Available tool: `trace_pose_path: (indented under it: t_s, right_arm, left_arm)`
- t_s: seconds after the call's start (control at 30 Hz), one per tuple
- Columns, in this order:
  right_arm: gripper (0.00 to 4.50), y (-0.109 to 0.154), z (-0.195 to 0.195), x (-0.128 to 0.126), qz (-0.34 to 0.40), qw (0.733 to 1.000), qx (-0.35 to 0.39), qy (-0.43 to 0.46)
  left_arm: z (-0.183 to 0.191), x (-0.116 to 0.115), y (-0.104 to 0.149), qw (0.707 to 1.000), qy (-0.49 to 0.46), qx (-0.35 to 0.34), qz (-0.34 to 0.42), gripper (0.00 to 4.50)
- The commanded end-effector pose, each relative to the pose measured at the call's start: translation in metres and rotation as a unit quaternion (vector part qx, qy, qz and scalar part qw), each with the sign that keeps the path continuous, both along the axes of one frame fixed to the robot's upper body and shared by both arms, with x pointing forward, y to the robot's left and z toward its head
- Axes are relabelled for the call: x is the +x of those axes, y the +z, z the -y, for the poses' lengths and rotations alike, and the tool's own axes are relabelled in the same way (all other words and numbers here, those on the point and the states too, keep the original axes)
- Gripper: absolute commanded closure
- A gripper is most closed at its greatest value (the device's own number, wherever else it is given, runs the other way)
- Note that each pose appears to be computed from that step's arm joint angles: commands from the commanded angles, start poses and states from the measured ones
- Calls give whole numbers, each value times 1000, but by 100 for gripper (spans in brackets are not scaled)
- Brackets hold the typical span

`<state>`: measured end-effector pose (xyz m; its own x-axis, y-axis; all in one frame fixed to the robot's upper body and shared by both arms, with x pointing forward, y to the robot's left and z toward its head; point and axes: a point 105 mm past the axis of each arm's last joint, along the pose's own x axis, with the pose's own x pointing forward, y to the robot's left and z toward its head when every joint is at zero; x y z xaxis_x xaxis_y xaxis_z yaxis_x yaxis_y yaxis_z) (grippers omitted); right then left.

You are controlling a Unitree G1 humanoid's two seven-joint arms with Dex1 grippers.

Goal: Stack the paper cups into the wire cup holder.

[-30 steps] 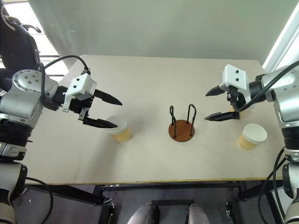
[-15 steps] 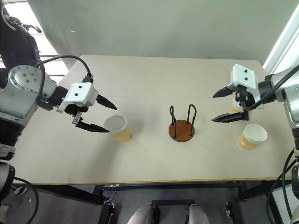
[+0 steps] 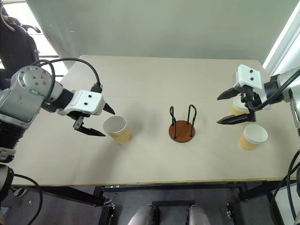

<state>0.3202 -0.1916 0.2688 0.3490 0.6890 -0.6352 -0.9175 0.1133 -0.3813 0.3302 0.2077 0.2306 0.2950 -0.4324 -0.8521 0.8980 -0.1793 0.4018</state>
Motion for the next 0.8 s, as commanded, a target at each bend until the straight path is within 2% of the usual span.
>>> trace_pose_path:
  t_s: [0.03,0.4,0.8]
  right_arm:
    - [2,15,3,-3,25,1000,-8,-2]
    - [2,15,1,-1,25,1000,-5,-2]
    - [2,14,-1,-3,21,1000,-3,0]
  left_arm:
    - [2,-7,10,1000,-7,6,5,0]
    - [-1,-10,-15,999,-16,18,-25,0]
    - [-5,-6,-42,998,-54,28,-21,0]
